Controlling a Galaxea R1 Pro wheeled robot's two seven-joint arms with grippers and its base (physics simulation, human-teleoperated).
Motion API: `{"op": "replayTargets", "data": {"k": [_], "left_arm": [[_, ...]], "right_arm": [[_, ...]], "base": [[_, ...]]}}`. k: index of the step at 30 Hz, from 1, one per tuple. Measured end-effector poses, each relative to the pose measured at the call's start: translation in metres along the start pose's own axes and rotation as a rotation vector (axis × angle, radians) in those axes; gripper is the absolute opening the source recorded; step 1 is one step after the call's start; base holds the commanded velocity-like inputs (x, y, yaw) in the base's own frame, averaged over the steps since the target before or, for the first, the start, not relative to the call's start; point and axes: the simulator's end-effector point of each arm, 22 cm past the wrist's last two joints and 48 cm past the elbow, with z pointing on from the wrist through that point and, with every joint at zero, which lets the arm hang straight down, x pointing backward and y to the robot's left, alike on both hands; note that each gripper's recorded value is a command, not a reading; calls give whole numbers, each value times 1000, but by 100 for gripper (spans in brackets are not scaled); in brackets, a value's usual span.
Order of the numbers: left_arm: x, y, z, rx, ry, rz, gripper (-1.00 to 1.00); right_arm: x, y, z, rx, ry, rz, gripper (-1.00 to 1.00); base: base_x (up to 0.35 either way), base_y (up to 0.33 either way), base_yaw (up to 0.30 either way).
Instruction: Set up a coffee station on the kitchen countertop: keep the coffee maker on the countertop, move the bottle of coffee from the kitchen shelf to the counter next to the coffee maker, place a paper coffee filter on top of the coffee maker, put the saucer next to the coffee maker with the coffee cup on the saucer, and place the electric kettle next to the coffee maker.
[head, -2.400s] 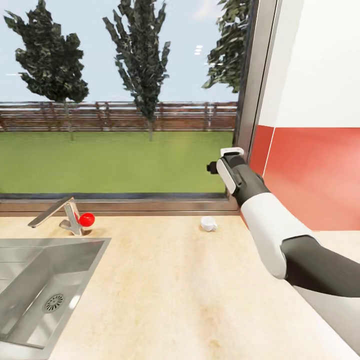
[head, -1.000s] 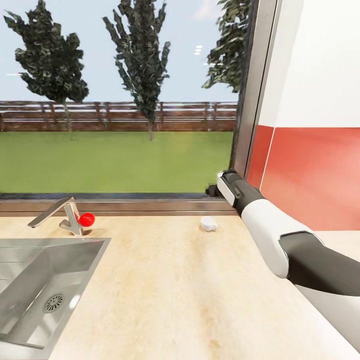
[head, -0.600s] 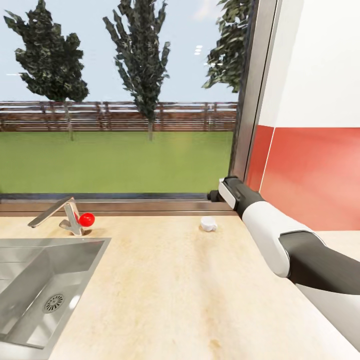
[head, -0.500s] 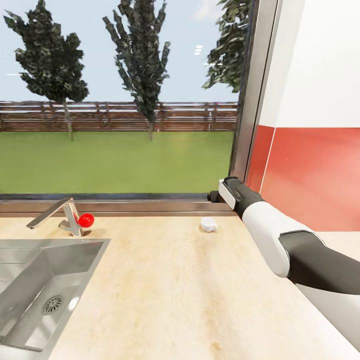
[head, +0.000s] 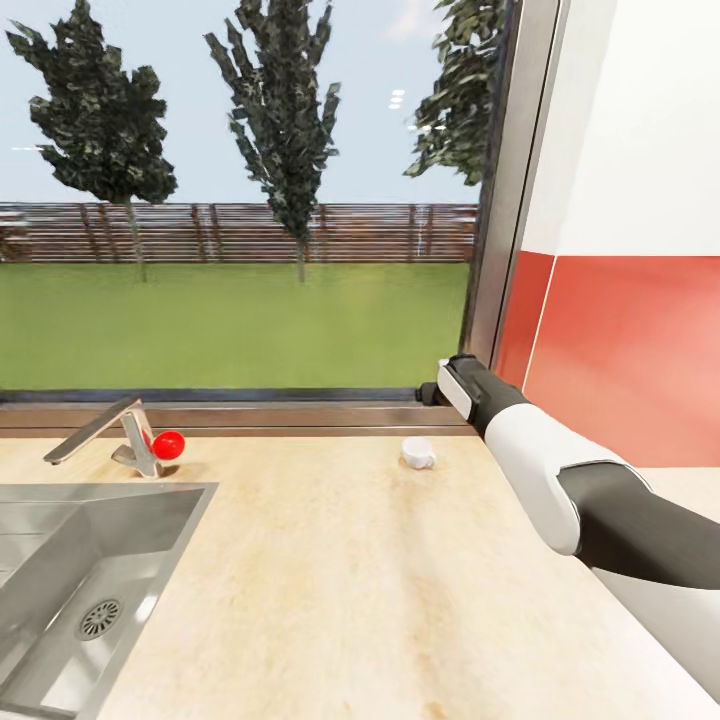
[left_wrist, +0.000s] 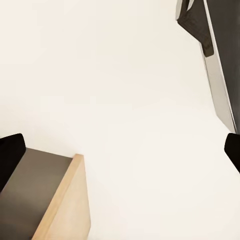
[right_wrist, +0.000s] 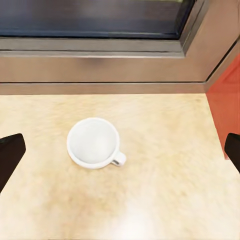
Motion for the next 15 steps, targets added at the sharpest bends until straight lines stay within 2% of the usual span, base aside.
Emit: {"op": "replayTargets", "data": {"k": [15], "left_arm": [[6,-1,-1,2,16,2,100]], "right_arm": [[8,-7,14,9,5,10,100]], "base": [[0,0,10]]}}
